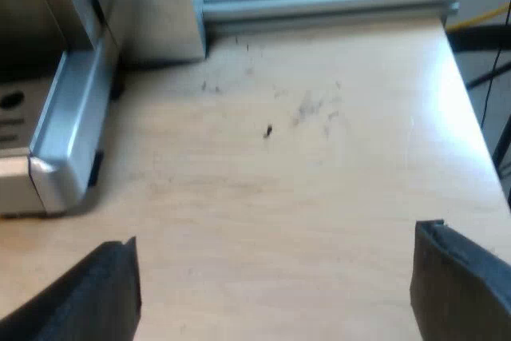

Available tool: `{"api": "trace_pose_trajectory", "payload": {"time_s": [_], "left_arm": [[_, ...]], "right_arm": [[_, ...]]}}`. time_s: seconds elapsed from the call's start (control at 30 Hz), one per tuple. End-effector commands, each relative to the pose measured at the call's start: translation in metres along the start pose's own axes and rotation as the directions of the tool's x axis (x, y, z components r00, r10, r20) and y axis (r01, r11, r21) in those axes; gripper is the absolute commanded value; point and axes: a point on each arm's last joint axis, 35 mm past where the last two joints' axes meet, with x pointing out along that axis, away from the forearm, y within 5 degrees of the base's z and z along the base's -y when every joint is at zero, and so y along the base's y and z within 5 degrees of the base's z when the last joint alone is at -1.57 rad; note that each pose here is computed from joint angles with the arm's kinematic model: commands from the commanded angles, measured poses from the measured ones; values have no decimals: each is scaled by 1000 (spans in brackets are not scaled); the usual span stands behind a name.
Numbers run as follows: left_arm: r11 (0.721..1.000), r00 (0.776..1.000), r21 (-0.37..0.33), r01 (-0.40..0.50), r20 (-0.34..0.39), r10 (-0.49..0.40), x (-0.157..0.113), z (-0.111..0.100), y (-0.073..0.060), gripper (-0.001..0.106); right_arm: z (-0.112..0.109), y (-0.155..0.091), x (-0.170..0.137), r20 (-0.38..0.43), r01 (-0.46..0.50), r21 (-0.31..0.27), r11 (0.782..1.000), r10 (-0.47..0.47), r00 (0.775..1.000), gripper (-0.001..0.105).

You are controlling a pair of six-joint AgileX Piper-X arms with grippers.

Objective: Place mug into machine

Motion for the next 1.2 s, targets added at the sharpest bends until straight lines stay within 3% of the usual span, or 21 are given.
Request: {"api": "trace_pose_trajectory", "payload": {"time_s": [0.03, 0.1, 1.2], "left_arm": [[1000, 1000, -8, -21, -20, 20, 9, -4, 1, 81], [1000, 999, -7, -25, -47, 25, 14, -10, 2, 81], [1000, 1000, -3, -6, -28, 5, 20, -11, 1, 81]], "right_arm": [[-6, 2, 6, -30, -21, -10, 1000, 21, 999, 71], [-7, 2, 7, -36, -23, -9, 1000, 22, 999, 71], [-10, 2, 11, -44, -23, -4, 1000, 22, 999, 71]]}}
